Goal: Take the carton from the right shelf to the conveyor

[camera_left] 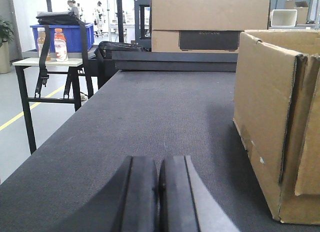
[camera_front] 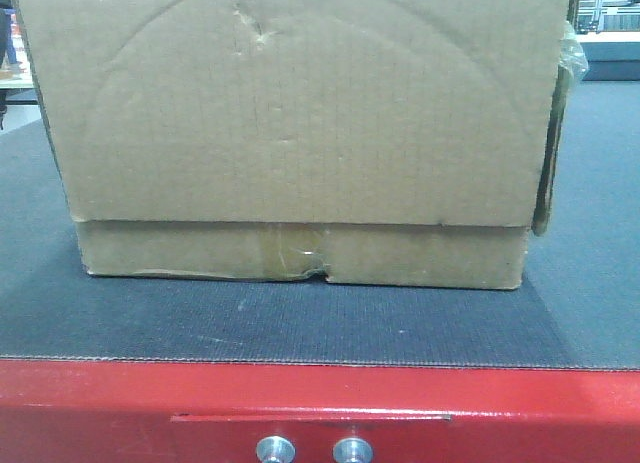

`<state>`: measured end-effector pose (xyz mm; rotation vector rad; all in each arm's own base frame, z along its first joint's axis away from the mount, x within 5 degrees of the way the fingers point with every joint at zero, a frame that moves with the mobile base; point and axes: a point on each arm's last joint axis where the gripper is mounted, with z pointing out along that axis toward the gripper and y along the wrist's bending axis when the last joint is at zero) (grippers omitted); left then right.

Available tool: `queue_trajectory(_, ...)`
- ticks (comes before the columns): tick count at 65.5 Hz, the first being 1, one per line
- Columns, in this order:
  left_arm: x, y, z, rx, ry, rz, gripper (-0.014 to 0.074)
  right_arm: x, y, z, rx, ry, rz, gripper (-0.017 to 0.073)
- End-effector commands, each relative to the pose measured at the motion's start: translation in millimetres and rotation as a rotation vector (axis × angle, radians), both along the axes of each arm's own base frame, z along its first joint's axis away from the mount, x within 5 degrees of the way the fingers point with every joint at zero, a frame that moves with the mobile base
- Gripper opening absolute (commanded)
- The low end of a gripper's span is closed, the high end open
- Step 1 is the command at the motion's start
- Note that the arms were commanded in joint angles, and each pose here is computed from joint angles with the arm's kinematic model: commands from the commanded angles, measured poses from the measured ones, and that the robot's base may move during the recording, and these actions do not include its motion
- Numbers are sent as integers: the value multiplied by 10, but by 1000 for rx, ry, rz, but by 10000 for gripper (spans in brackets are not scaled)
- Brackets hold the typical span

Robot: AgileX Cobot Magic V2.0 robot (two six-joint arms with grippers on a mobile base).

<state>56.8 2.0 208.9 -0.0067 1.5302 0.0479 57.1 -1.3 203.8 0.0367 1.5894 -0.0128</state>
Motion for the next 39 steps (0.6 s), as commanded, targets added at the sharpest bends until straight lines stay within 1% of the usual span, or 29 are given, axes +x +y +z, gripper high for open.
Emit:
queue_trajectory(1,-5,0,18,3,-19,1,13,-7,-5,30,-5,-36,-8,-70)
queue_trajectory(39,-5,0,18,3,-19,1,13,-7,-5,30,-5,-36,-8,-70)
